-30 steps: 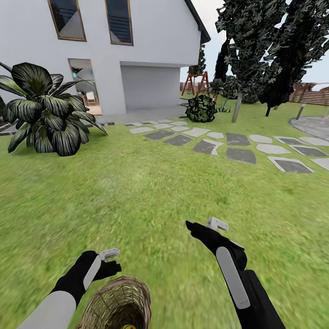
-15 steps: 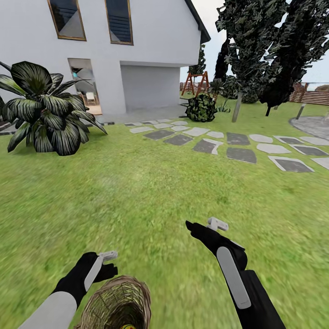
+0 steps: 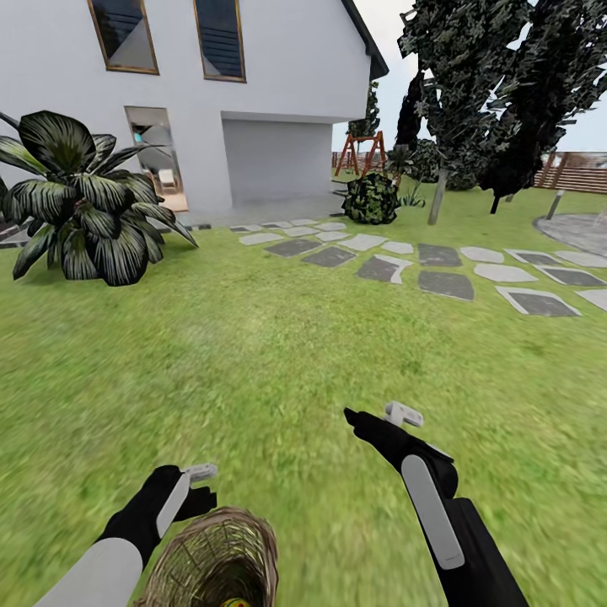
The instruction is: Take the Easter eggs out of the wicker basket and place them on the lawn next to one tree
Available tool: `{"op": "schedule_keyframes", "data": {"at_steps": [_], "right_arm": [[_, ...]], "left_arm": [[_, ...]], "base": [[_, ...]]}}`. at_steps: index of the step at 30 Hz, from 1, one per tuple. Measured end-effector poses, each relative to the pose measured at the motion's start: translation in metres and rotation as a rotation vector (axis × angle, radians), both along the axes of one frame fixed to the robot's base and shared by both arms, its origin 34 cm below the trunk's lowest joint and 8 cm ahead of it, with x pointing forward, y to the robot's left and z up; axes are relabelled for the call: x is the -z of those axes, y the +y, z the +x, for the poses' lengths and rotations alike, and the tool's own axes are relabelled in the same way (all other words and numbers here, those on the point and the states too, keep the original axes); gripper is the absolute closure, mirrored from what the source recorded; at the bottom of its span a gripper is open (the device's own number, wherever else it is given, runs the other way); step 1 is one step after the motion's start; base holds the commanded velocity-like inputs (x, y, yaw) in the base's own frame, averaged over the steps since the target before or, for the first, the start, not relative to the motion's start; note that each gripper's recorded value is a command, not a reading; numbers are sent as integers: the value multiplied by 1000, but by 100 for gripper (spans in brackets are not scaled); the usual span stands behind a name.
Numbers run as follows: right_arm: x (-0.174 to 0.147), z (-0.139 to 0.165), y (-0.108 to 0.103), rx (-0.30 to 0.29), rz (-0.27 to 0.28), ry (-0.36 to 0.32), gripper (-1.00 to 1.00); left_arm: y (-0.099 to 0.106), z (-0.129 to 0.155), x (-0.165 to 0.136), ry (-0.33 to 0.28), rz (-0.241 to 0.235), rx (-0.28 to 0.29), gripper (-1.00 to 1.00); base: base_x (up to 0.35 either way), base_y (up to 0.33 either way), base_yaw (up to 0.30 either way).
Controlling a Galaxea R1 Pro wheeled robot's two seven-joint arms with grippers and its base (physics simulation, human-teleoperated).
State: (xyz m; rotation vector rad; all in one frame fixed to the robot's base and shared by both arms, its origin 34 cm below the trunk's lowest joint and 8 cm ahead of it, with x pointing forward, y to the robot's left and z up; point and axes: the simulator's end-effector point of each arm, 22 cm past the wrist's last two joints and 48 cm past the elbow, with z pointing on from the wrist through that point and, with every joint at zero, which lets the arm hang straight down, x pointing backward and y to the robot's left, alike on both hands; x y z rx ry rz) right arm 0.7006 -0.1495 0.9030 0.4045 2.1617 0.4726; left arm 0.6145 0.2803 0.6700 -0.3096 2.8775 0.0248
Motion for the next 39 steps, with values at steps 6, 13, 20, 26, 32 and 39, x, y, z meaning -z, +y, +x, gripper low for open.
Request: {"op": "schedule_keyframes", "data": {"at_steps": [6, 13, 20, 26, 32, 39], "right_arm": [[9, 0, 2, -2, 3, 3, -100], [20, 1, 2, -1, 3, 5, -100], [31, 1, 2, -1, 8, 5, -100], [39, 0, 8, -8, 57, 13, -100], [49, 0, 9, -9, 66, 15, -100], [61, -1, 9, -8, 66, 17, -100]], "left_arm": [[1, 1, 8, -1, 2, 1, -100], [13, -2, 23, -2, 58, -18, -100], [21, -9, 39, 14, 105, -31, -100], [21, -9, 48, 14, 107, -30, -100], [19, -13, 60, 24, 106, -26, -100], [14, -13, 73, 26, 102, -22, -100]], "base": [[0, 0, 0], [0, 0, 0], [0, 0, 0], [0, 0, 0], [0, 0, 0], [0, 0, 0]]}}
